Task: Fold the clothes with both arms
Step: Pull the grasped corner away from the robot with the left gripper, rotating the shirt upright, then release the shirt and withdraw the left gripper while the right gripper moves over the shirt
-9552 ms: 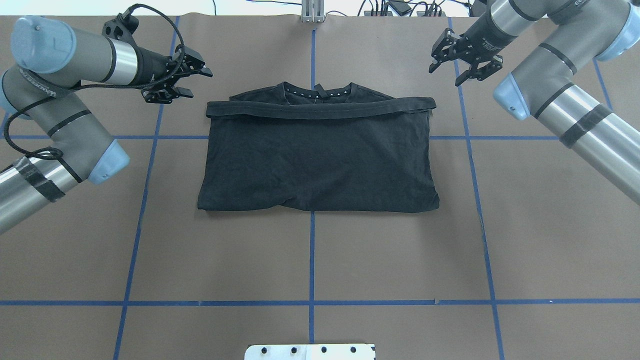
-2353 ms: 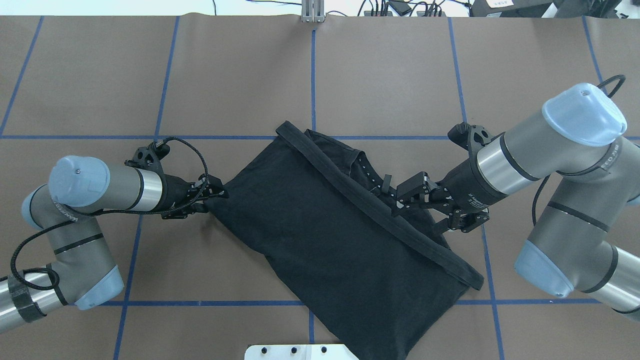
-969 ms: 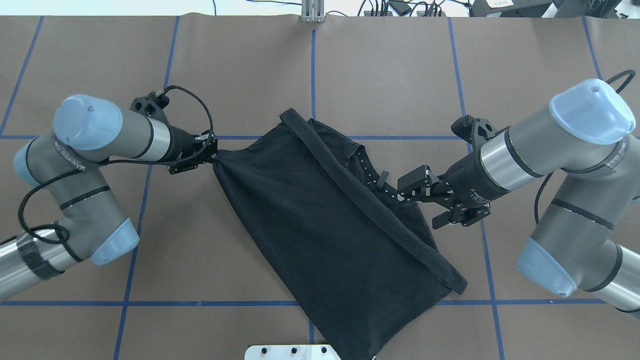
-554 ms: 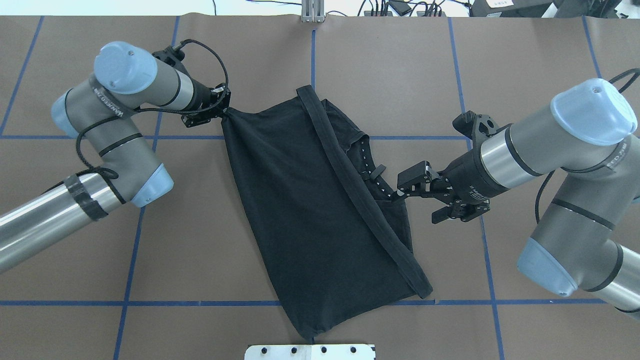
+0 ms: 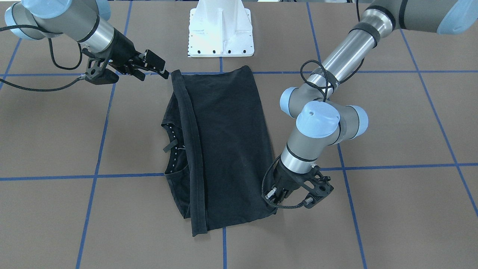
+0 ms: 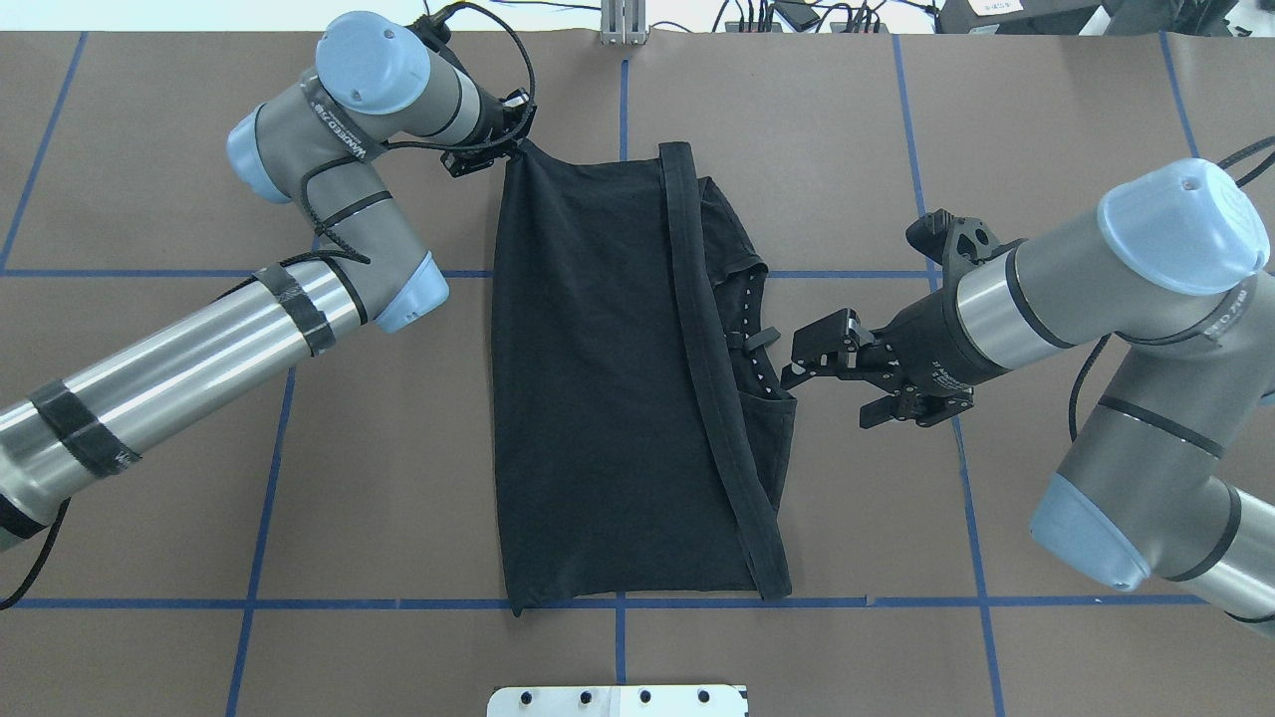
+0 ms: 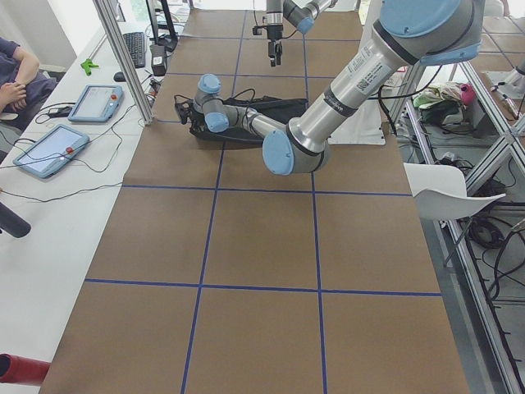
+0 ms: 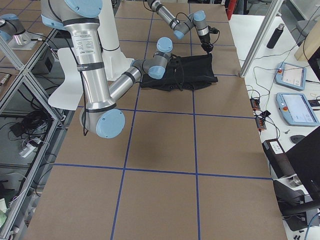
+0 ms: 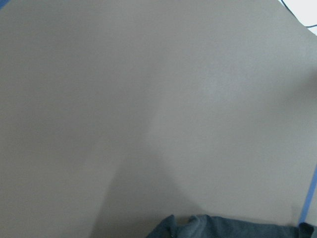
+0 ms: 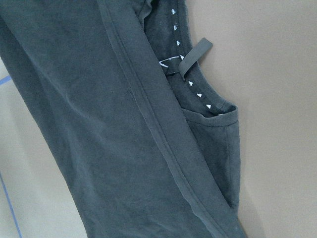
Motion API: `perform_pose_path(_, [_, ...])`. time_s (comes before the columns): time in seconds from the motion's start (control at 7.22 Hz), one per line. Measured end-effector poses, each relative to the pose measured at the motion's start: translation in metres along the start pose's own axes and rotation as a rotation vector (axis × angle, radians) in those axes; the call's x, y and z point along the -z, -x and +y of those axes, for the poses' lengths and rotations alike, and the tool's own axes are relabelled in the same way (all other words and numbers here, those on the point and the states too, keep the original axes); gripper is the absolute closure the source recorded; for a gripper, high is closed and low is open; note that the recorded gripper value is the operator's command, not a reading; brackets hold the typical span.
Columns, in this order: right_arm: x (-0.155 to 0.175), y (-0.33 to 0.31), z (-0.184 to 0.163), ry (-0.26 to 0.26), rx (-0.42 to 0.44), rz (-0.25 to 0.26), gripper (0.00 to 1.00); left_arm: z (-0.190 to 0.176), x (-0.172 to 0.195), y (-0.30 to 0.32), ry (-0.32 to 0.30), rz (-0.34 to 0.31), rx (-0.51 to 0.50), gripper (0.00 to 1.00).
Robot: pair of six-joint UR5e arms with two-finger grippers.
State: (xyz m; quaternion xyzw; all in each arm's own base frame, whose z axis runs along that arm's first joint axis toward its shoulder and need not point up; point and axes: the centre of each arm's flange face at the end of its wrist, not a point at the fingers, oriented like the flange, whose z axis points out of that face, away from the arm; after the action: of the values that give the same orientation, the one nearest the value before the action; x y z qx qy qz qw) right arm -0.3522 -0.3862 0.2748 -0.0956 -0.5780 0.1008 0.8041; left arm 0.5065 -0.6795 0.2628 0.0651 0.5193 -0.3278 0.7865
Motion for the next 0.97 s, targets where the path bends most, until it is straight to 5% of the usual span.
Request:
perform_pose_path(0.14, [0.000,0.000,-0.001,-0.010,0.000,0.001,0.00,-0.002,-0.006,-0.006,-0.016,0.016,-0.004,1.00])
perform_pose_path(0.28, [0.000,-0.001,-0.003,-0.022,0.000,0.001,0.00,-0.003,-0.009,-0.010,-0.030,0.030,-0.007,0.21])
perform_pose_path(0.42, [0.000,-0.001,-0.003,-0.029,0.000,0.001,0.00,-0.004,-0.010,-0.011,-0.039,0.038,-0.012,0.00])
perform_pose_path(0.97, [-0.019,0.011,-0.002,-0.136,0.038,0.015,0.00,-0.004,0.020,-0.018,-0.024,0.076,-0.146,0.00])
